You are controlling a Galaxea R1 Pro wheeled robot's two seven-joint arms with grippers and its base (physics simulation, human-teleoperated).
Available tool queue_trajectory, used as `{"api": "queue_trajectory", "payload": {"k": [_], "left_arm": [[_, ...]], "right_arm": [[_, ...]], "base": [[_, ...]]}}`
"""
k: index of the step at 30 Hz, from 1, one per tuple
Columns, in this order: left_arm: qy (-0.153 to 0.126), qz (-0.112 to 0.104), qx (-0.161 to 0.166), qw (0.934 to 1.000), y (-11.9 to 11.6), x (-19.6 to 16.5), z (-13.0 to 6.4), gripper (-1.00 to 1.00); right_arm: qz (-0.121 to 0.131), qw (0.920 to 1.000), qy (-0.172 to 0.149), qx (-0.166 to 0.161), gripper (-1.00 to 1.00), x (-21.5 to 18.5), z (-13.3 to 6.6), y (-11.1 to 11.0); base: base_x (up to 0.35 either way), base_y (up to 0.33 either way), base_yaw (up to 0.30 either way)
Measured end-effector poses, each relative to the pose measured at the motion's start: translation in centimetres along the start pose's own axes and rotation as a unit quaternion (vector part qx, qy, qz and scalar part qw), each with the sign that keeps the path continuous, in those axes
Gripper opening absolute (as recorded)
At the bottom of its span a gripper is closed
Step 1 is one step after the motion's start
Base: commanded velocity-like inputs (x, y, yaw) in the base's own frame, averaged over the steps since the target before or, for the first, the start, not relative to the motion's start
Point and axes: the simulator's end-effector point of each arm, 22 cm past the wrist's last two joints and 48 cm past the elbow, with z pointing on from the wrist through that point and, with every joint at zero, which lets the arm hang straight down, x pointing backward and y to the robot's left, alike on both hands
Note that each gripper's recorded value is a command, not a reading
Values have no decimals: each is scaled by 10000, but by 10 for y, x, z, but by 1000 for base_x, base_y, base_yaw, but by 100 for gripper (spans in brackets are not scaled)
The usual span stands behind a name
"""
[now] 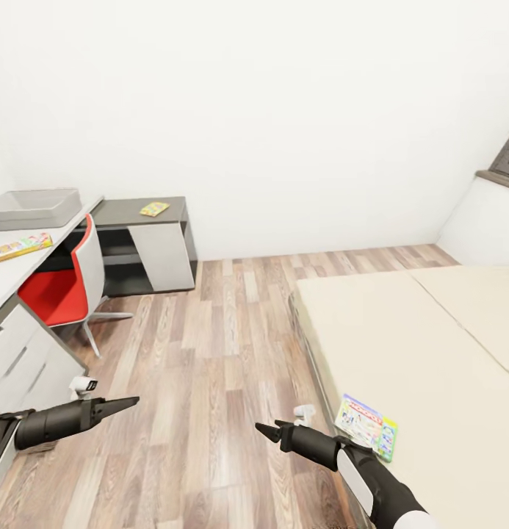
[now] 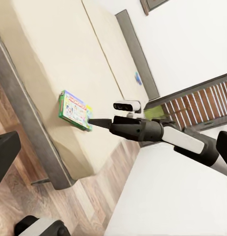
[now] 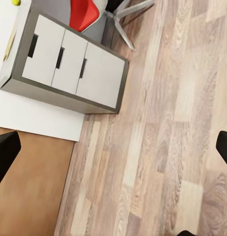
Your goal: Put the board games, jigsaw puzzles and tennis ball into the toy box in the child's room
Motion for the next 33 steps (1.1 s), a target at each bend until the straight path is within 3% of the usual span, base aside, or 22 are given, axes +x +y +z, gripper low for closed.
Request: {"api": "queue_trajectory", "payload": {"k": [13, 24, 33], "left_arm": [[-19, 50, 9, 10000, -4, -3, -1, 100], [-36, 102, 15, 9999, -8, -5, -3, 100], [-44, 120, 20, 9999, -9, -6, -3, 100]], "right_arm": [[-46, 10000, -33, -12, 100, -5, -1, 3], [-88, 9999, -62, -24, 100, -9, -2, 6], [-96, 9999, -91, -23, 100, -11, -3, 7]], "base": [[0, 65, -254], [0, 252, -244], [0, 280, -93]]}}
